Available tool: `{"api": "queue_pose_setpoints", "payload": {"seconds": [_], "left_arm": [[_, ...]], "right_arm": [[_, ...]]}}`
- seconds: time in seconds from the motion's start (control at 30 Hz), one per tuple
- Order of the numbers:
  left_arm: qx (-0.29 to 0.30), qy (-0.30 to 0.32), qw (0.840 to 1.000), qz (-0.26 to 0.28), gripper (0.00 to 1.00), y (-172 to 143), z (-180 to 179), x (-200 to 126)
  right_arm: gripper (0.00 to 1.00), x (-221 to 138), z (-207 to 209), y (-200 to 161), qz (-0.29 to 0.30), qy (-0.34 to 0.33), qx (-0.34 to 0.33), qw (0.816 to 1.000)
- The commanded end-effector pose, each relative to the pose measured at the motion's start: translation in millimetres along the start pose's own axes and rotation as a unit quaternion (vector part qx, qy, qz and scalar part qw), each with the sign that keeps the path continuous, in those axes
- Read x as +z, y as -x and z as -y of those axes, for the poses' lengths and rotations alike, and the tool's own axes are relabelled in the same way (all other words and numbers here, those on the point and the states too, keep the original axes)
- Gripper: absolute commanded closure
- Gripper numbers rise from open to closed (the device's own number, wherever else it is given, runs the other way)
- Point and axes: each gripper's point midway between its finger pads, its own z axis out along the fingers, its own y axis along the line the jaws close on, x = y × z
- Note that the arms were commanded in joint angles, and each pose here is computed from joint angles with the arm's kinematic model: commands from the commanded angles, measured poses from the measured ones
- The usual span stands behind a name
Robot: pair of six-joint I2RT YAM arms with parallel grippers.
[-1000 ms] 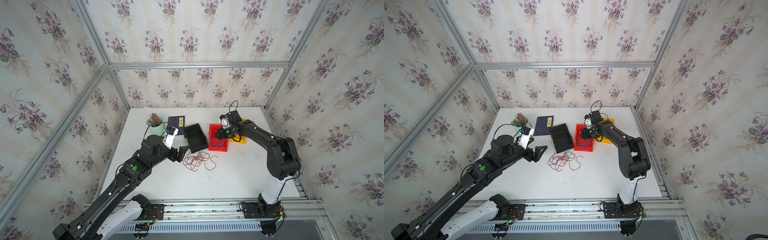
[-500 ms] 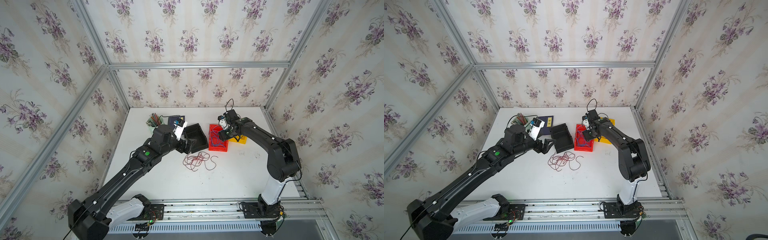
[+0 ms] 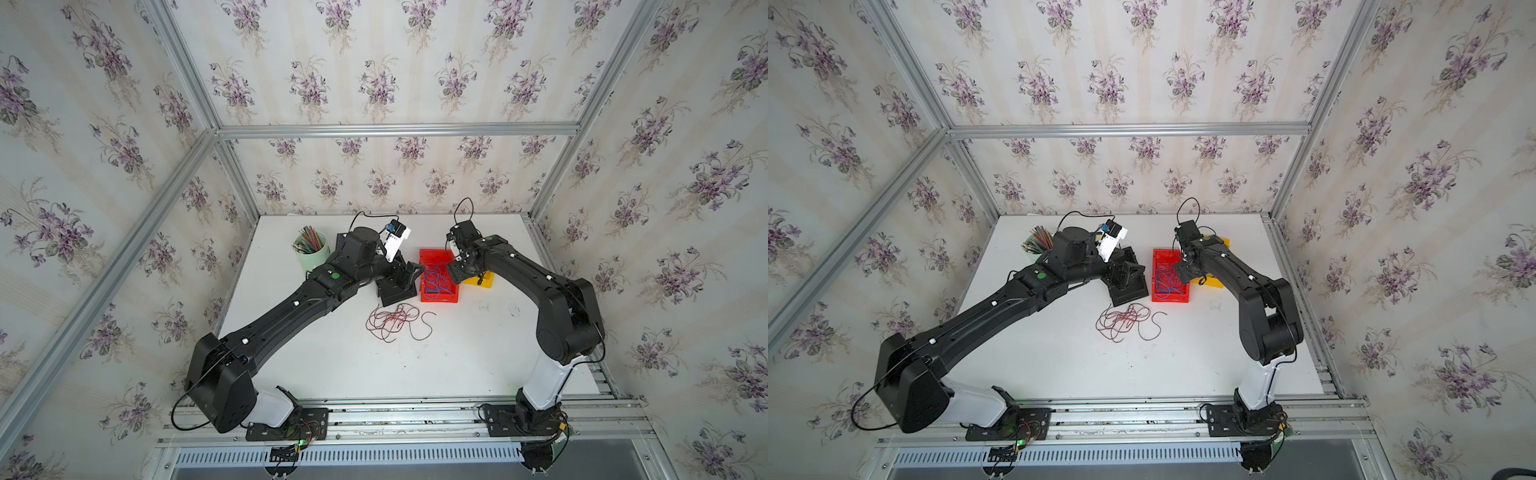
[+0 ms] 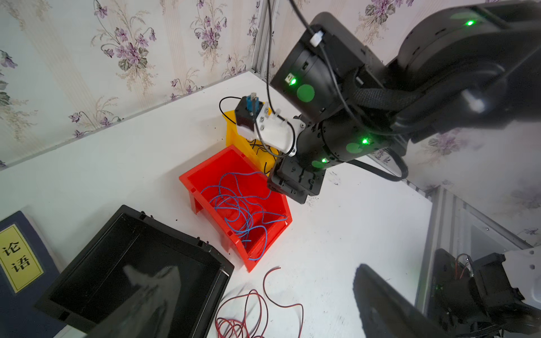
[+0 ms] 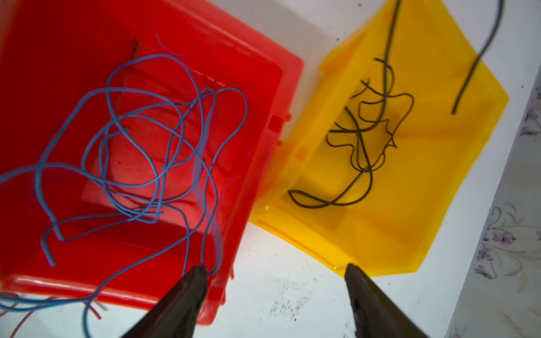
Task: Untangle and sort cables by color
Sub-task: Place the cable in the bin, then adjust the cable in the bin.
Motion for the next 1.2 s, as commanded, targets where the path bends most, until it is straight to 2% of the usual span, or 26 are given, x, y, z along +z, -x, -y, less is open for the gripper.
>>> {"api": "queue_pose_setpoints", "payload": {"seconds": [0.0, 0.1, 0.17, 0.27, 0.37, 0.53, 0.57, 0.6, 0.83, 1.17], "left_arm": [[0.008, 0.000, 1.000, 0.018, 0.04, 6.6, 4.1, -14.5], [0.006, 0.023, 1.000, 0.014, 0.04, -1.6, -1.5, -26.5], [0.002, 0.033, 0.999, 0.013, 0.04, -7.7, -3.5, -36.0], [-0.007, 0.050, 0.999, 0.013, 0.03, -17.0, -6.8, -50.3], [-0.017, 0.062, 0.998, 0.016, 0.03, -24.6, -9.0, -63.4], [-0.026, 0.077, 0.997, 0.011, 0.03, -37.8, -10.9, -78.7], [-0.027, 0.080, 0.996, 0.010, 0.03, -39.7, -11.2, -81.1], [-0.029, 0.083, 0.996, 0.009, 0.03, -42.3, -11.8, -83.2], [-0.028, 0.107, 0.994, 0.013, 0.03, -50.7, -15.4, -102.8], [-0.022, 0.133, 0.991, 0.000, 0.02, -58.9, -21.4, -116.1]], "right_arm": [[0.23, -37.1, -13.9, 33.7, 0.091, 0.066, 0.042, 0.993], [0.25, -79.9, -42.0, 52.2, 0.154, 0.173, 0.046, 0.972], [0.27, -96.2, -63.9, 52.1, 0.156, 0.247, 0.048, 0.955], [0.37, -105.9, -89.1, 42.1, 0.135, 0.330, 0.070, 0.932], [0.53, -105.9, -106.5, 27.5, 0.109, 0.385, 0.103, 0.911], [0.91, -89.7, -126.1, -0.1, 0.059, 0.431, 0.146, 0.888], [0.99, -84.3, -127.7, -4.5, 0.050, 0.431, 0.149, 0.889], [1.00, -78.1, -128.4, -8.5, 0.040, 0.427, 0.150, 0.891], [1.00, -31.5, -116.1, -27.4, -0.013, 0.345, 0.134, 0.929], [1.00, 12.1, -106.2, -21.4, -0.034, 0.285, 0.121, 0.950]]}}
